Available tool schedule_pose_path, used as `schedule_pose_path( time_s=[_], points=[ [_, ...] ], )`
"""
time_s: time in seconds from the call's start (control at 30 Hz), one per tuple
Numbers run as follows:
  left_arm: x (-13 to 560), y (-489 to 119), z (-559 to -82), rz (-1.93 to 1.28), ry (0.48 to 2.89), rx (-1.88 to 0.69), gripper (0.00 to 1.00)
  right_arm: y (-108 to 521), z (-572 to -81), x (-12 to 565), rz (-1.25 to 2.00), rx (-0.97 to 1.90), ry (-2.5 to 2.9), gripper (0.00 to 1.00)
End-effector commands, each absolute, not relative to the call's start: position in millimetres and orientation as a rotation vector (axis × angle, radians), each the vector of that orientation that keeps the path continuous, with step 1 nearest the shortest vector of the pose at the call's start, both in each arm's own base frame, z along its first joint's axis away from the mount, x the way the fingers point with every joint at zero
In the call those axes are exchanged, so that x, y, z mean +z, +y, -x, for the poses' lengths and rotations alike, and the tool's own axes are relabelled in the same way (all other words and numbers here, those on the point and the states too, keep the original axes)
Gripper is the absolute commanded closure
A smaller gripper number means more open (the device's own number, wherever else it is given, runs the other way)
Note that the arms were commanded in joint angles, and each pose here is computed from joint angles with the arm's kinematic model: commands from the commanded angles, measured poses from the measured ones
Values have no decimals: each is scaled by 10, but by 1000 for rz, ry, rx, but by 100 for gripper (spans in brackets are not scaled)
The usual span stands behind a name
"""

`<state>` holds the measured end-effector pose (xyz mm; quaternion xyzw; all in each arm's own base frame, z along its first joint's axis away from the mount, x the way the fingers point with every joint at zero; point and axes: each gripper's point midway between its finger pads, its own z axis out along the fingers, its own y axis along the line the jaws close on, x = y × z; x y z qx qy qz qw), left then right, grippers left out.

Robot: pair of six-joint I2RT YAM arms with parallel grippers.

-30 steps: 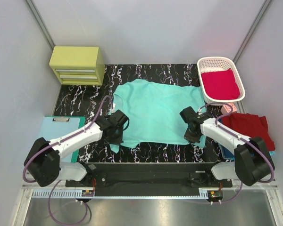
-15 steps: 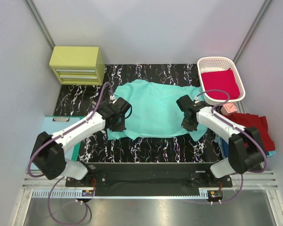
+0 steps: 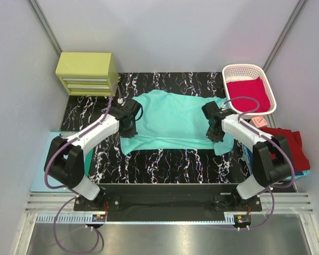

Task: Fold and stack the t-shirts
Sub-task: Fold the flattened tshirt in 1/3 of the way

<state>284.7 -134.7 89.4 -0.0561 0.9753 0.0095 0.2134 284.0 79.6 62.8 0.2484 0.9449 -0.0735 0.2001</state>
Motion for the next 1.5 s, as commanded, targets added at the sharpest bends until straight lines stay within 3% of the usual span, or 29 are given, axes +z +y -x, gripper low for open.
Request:
schedule_pose_path(
  time_s=[0.0,0.63,0.67,0.77,0.8,0.83,0.9,0.93,1.0,1.2,1.3,1.37,1.47],
  points=[
    [980,-1397,-3155,138,2651,26,100,697,-3042,670,-689,-256,2595,100],
    [721,-1474,-3691,158,2683,78,98,652,-3417,334,-729,-317,2628,100],
    [692,-1470,-3689,161,2691,82,94,663,-3418,328,-722,-318,2631,90],
    [731,-1449,-3677,186,2671,79,77,663,-3481,517,-715,-260,2564,72],
    [888,-1434,-3691,198,2623,65,71,635,-3482,587,-704,-261,2541,56],
    [922,-1412,-3658,206,2608,64,58,625,-3498,679,-697,-250,2515,49],
    [1216,-1415,-3664,222,2518,17,47,582,-3482,900,-684,-239,2470,34],
    [1257,-1414,-3635,220,2504,6,41,579,-3467,950,-671,-232,2463,30],
    [1392,-1446,-3585,219,2472,-32,39,597,-3392,1036,-646,-198,2463,24],
    [1200,-1811,-3295,91,2543,-136,43,691,-2966,964,-557,-157,2560,26],
    [971,-2028,-3157,14,2604,-179,48,720,-2738,850,-558,-140,2601,32],
    [830,-2147,-3106,-31,2645,-210,51,771,-2604,778,-586,-107,2621,43],
    [684,-2286,-3044,-91,2693,-231,54,815,-2489,715,-590,-108,2645,45]
  ],
)
